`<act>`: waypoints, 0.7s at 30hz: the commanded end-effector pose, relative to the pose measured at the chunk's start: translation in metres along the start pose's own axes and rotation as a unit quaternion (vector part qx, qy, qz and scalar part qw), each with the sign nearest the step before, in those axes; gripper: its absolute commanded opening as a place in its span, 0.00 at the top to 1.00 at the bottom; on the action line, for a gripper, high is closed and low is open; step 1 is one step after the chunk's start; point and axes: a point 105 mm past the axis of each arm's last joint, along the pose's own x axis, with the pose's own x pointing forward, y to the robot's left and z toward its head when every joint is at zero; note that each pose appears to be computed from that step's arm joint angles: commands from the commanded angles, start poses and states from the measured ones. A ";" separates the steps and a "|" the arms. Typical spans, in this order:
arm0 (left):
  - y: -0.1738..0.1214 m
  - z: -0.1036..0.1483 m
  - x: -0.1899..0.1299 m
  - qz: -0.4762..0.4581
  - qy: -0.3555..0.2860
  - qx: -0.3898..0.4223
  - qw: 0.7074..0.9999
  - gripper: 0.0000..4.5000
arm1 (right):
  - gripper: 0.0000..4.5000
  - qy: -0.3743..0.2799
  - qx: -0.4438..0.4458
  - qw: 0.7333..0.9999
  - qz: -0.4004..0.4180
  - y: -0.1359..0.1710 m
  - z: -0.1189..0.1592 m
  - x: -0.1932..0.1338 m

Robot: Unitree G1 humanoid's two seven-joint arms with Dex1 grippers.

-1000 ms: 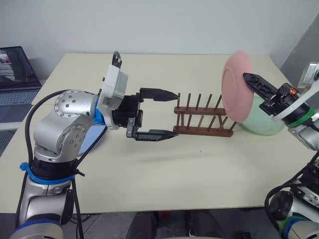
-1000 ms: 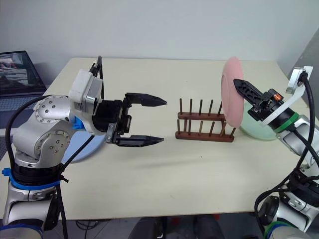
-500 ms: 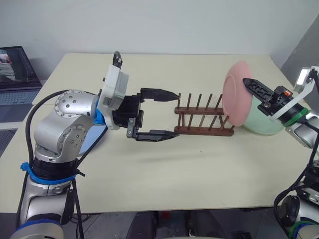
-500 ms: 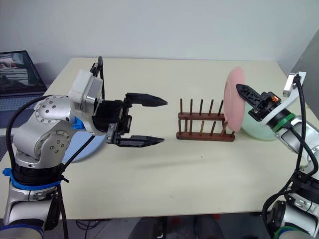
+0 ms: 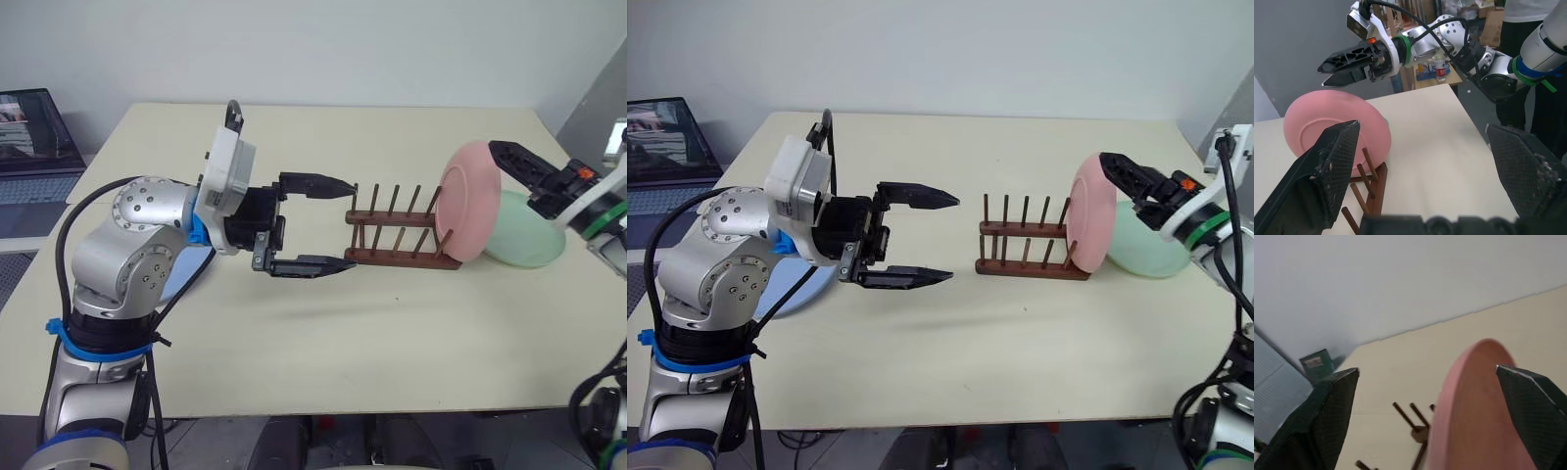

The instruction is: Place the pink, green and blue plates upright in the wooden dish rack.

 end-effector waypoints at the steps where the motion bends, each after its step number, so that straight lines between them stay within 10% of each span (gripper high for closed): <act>1: 0.001 0.010 0.003 0.000 -0.010 0.016 1.000 0.00 | 0.01 -0.022 -0.089 0.996 0.014 0.010 0.019 -0.008; 7: -0.001 0.018 0.008 -0.004 -0.032 -0.025 0.999 0.00 | 0.01 0.029 -0.249 0.967 0.047 0.016 0.022 -0.030; 21: 0.003 0.012 0.027 0.000 0.003 -0.013 1.000 0.00 | 0.01 0.317 -0.500 0.806 0.003 -0.061 -0.057 -0.059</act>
